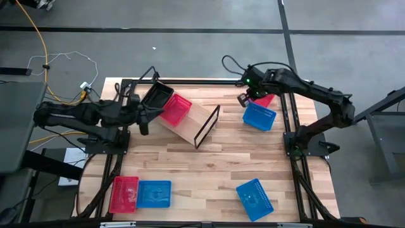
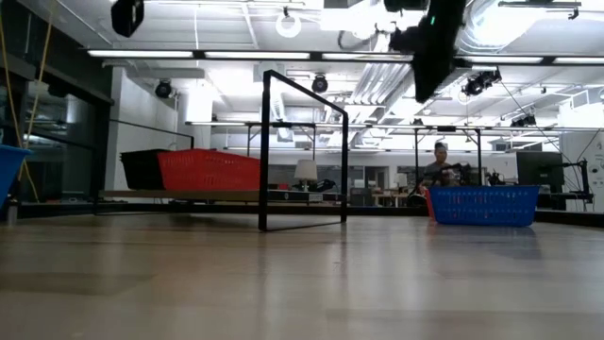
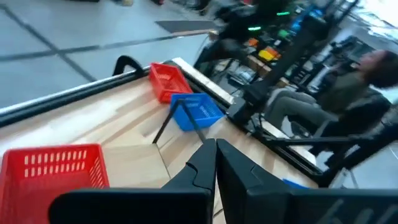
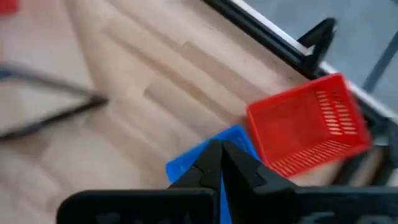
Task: Stack baskets on shelf by color
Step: Stack the top red bin into the red bin on the shelf
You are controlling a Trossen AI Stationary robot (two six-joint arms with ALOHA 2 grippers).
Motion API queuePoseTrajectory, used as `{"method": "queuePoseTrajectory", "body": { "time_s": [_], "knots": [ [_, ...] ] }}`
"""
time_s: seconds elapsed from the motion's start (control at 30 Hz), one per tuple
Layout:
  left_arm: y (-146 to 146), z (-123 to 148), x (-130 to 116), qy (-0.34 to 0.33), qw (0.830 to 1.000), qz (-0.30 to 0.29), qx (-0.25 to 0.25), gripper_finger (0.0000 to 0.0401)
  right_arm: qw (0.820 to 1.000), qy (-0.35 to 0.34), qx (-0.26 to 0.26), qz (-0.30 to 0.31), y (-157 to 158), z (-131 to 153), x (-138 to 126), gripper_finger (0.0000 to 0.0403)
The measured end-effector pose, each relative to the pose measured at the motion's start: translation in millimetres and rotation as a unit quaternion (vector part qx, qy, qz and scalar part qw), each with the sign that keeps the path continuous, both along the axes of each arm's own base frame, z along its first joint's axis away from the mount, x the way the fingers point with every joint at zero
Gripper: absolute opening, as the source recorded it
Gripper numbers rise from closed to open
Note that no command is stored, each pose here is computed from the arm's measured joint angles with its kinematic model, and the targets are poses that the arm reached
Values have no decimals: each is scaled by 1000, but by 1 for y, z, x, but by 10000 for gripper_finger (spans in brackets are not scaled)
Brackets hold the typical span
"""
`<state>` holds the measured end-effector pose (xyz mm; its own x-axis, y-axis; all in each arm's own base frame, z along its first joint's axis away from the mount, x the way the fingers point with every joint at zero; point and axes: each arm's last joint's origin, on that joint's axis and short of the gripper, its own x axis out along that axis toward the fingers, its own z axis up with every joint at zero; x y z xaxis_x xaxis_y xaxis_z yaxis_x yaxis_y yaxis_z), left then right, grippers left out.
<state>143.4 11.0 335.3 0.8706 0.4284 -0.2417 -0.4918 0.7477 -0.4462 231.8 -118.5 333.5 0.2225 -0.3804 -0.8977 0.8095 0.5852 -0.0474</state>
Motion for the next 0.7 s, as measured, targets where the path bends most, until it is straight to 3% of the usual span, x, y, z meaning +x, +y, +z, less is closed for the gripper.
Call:
{"method": "queuePoseTrajectory", "body": {
  "time_s": [0.17, 0.47, 0.7],
  "knots": [
    [-1, 3, -6, -7, 1000, -9, 15, 0, 998, -39, 35, -37, -35, -37, 1, 40],
    [-1, 2, -5, -2, 1000, -7, 14, 0, 989, 77, 107, -68, -76, -107, 10, 186],
    [-1, 2, -5, -2, 1000, -8, 15, 0, 980, 118, 125, -100, -92, -139, 14, 226]
  ]
}}
